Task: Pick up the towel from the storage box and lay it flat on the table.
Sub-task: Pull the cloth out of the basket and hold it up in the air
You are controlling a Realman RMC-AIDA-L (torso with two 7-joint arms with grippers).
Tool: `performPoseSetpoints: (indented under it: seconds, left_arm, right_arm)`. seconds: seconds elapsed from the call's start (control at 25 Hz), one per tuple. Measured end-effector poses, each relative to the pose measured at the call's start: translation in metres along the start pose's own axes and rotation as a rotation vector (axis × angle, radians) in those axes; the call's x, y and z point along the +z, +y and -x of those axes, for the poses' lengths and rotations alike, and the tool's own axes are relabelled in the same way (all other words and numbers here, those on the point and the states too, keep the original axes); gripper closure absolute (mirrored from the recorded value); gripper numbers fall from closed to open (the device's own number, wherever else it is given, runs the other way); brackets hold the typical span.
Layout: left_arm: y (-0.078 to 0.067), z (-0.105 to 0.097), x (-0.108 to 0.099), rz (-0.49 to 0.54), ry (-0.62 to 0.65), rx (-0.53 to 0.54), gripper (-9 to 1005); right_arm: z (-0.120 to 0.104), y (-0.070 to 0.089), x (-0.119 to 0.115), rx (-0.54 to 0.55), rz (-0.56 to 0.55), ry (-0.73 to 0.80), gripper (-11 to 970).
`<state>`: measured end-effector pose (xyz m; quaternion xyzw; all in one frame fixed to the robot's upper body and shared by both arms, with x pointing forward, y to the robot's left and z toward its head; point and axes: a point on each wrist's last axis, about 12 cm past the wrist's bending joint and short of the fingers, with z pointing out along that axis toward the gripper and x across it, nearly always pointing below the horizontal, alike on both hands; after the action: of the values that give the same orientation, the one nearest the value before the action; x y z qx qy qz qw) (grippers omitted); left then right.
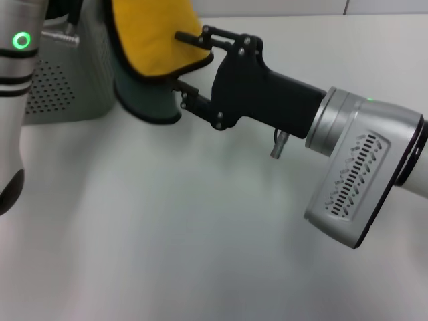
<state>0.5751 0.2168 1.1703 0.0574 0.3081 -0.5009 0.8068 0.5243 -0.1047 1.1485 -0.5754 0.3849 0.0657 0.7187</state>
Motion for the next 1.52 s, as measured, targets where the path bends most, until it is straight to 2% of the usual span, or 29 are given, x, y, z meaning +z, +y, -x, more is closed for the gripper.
performPoseSetpoints:
  seconds: [0.28, 0.56, 0.88, 1.08, 1.52]
  left_arm:
    - [0.0, -0.009, 0.018, 0.004, -0.014, -0.018, 982]
    - [-0.003, -0.017, 0.036, -0.03, -0.024, -0.043, 983]
    - [-0.004, -0.024, 0.057, -0.059, -0.016, -0.051, 983]
    - [-0.004, -0.026, 0.062, -0.06, -0.006, -0.057, 983]
    - [-0.007, -0.029, 0.065, -0.083, 0.006, -0.087, 983]
  right_arm:
    - [0.001, -0.008, 0.005, -0.019, -0.011, 0.004, 448]
    - [-0.005, -0.023, 0.006, -0.031, -0.047, 0.018, 448]
    - [-0.004, -0.024, 0.01, -0.034, -0.041, 0.009, 448]
    - [-0.004, -0.025, 0.01, -0.035, -0.045, 0.01, 448]
    - [-0.01, -0.045, 0.009, -0.032, -0.101, 0.008, 448]
